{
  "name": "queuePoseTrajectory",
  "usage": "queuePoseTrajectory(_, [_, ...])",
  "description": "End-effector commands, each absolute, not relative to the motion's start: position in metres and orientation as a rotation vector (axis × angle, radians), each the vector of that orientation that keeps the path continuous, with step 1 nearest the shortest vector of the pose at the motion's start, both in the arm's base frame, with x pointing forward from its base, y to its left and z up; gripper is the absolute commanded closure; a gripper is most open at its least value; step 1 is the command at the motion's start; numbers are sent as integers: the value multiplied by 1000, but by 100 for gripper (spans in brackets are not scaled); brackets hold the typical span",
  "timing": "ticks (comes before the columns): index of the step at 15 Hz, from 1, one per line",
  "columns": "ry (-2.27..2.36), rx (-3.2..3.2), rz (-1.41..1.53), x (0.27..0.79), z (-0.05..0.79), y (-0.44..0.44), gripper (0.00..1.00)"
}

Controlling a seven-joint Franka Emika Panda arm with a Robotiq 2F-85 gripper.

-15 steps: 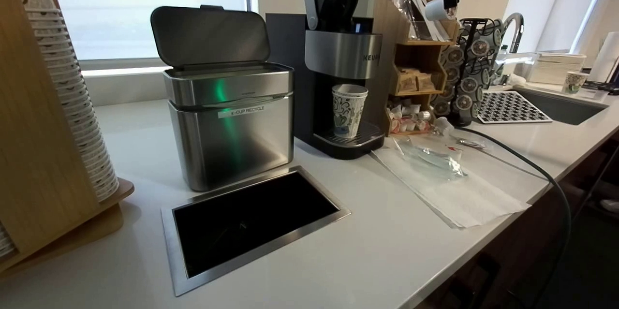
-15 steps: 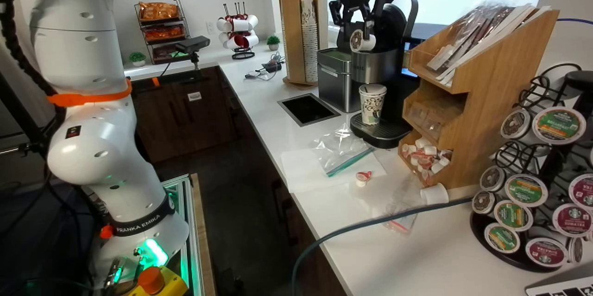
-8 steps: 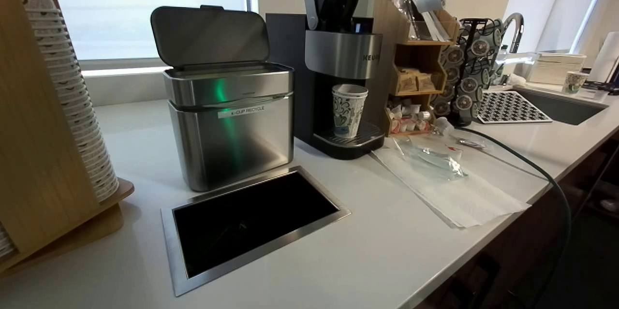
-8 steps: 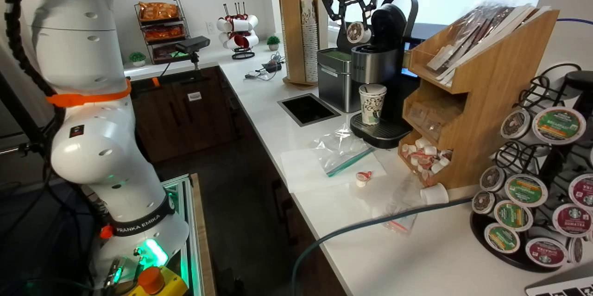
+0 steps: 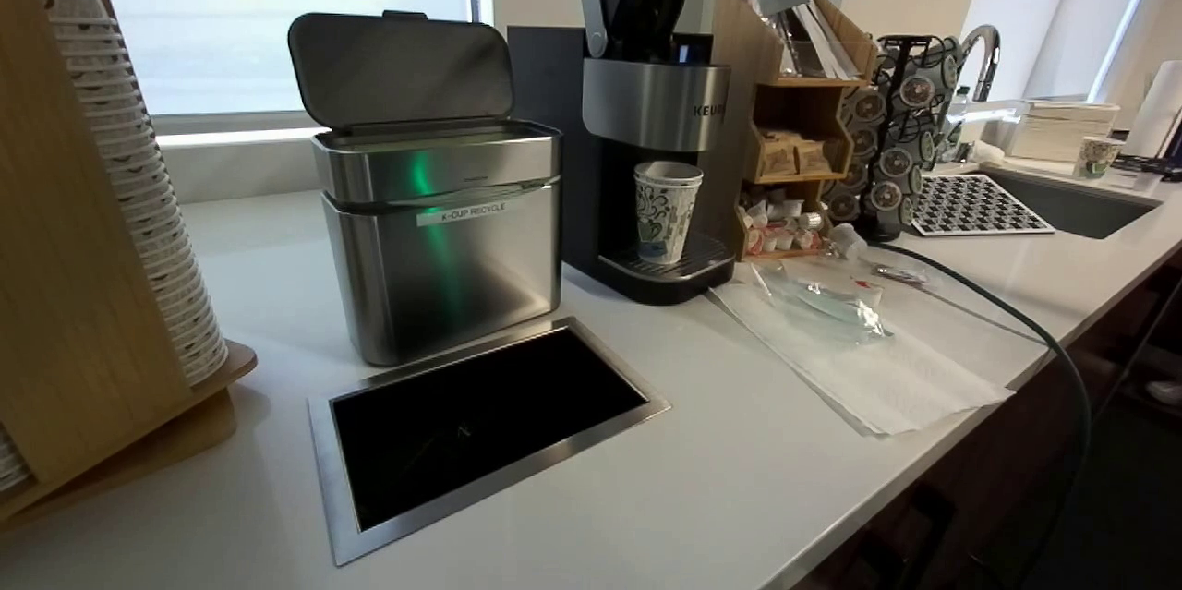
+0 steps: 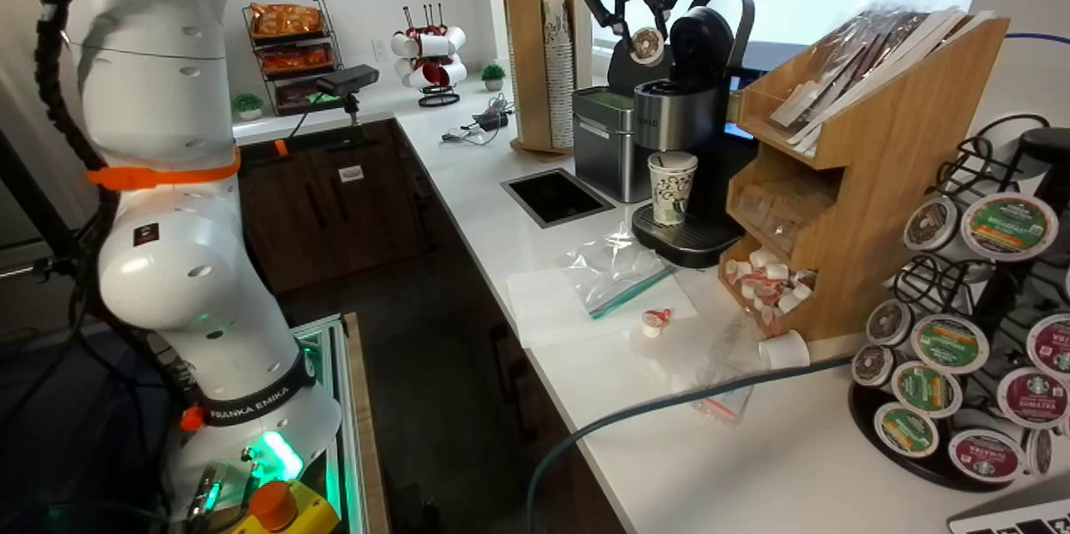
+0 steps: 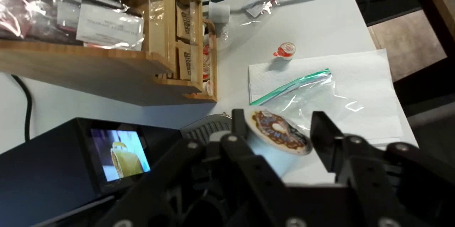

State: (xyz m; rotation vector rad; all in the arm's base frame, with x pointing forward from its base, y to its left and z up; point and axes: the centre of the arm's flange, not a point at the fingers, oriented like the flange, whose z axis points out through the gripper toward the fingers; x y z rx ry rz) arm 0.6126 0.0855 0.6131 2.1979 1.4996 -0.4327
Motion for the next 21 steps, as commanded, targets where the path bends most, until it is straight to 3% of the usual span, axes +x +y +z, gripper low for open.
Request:
queuePoseTrajectory(1, [1515, 2182, -439, 616, 610, 89, 50])
queuePoseTrajectory(3, [1527, 2171, -447, 619, 607, 90, 50])
queuePoseTrajectory(4, [1529, 2168, -447, 620, 607, 90, 75])
queuePoseTrajectory(21, [1792, 1310, -725, 653, 568, 163, 75])
